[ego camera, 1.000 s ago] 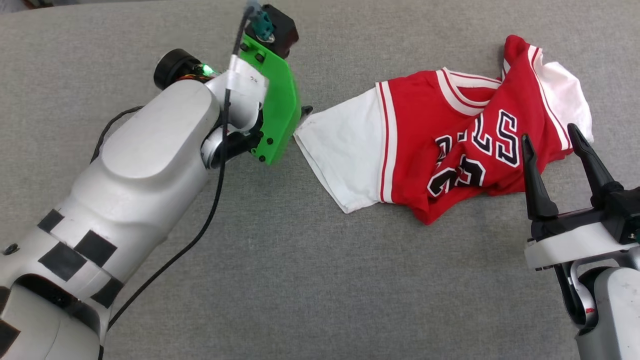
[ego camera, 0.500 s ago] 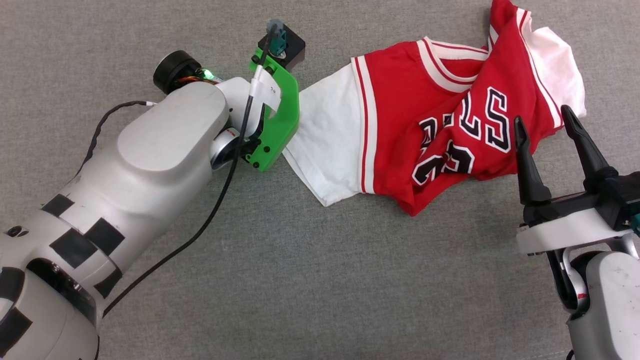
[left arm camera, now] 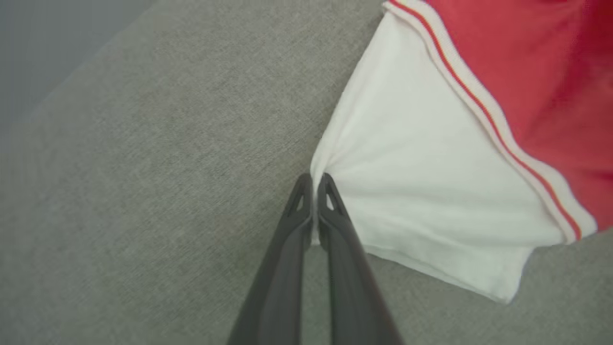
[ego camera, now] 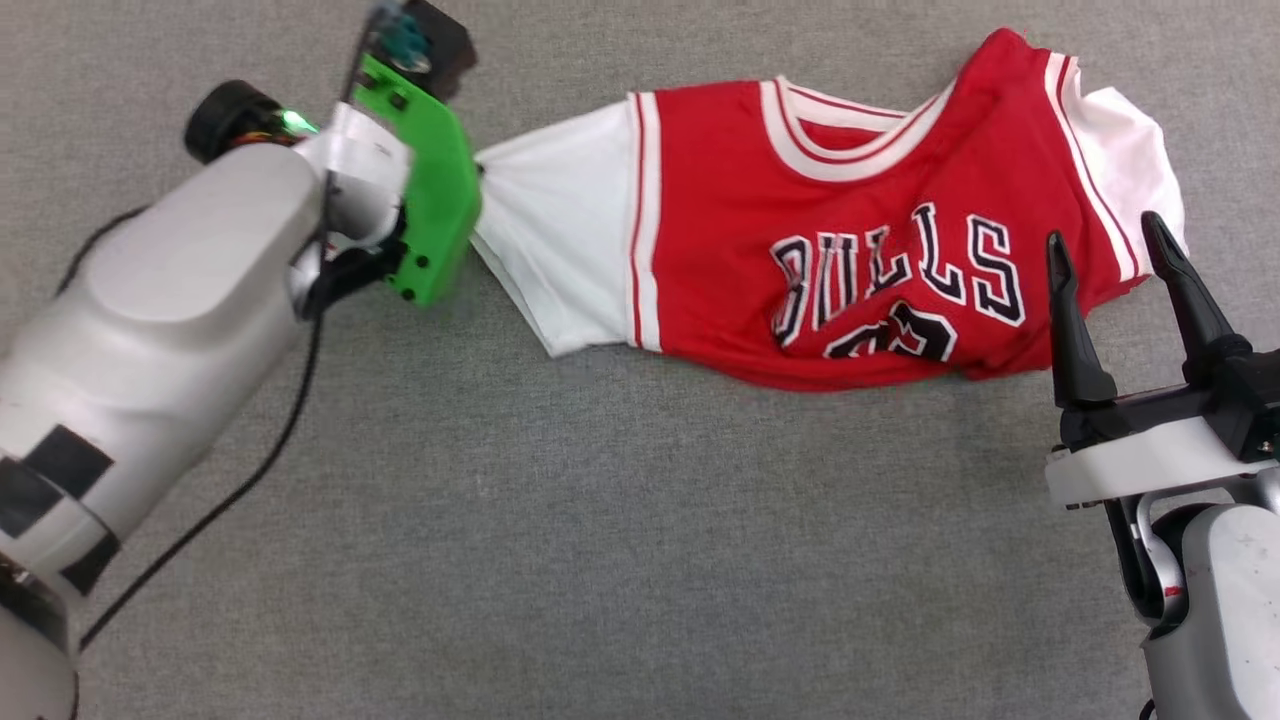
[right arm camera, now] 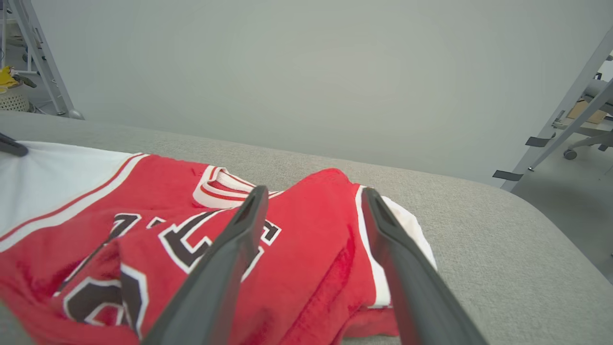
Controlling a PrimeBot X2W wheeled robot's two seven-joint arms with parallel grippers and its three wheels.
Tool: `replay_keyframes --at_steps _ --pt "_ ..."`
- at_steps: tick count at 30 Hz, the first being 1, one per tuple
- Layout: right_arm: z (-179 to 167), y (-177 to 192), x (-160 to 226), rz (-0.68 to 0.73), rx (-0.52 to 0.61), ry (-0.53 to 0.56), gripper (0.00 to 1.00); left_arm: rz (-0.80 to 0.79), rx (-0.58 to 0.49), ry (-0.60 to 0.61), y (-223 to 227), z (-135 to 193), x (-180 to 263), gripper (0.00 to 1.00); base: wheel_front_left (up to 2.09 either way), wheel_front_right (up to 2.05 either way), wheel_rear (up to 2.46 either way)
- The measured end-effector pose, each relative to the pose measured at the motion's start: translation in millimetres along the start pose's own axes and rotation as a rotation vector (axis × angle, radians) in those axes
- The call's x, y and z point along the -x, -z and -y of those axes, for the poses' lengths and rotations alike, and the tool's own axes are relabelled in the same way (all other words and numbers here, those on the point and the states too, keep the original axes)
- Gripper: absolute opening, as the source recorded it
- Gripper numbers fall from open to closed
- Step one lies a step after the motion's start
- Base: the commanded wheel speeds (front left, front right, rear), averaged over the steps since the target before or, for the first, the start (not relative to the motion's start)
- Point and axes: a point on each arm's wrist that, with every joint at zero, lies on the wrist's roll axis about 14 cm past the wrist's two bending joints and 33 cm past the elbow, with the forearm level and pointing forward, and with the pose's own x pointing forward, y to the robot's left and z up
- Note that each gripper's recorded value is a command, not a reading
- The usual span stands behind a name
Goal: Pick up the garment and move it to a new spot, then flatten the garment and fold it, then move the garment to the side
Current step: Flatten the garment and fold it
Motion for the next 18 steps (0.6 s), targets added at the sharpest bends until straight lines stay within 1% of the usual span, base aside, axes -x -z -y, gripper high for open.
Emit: replay_keyframes --at_steps 3,6,9,12,16,17,18 --pt "-0.7 -4.5 0.2 0.011 0.0 -0.002 1.0 0.026 0.038 -0.083 -2.4 -33.5 17.3 0.0 0.0 0.0 0.0" --pt "2.5 -5.5 2.5 0.011 0.003 0.008 1.0 0.011 0.084 -0.171 10.2 -67.8 29.4 0.0 0.0 0.0 0.0" --pt "9.0 -2.4 7.2 -0.001 0.008 0.027 1.0 -0.014 0.125 -0.23 27.0 -89.8 34.4 0.0 0.0 0.0 0.0" --pt "12.6 2.0 10.2 -0.016 0.011 0.037 1.0 -0.036 0.192 -0.245 47.4 -95.8 30.9 0.0 0.0 0.0 0.0" --pt "13.6 2.8 10.5 -0.02 0.014 0.039 1.0 -0.042 0.221 -0.251 66.2 -93.9 25.3 0.0 0.0 0.0 0.0" --pt "13.8 2.0 10.3 -0.02 0.018 0.037 1.0 -0.021 0.221 -0.251 64.2 -92.8 24.8 0.2 0.0 0.0 0.0" --pt "14.3 0.7 10.2 -0.02 0.026 0.033 1.0 0.013 0.22 -0.253 59.5 -92.0 25.2 1.0 0.0 0.0 0.0"
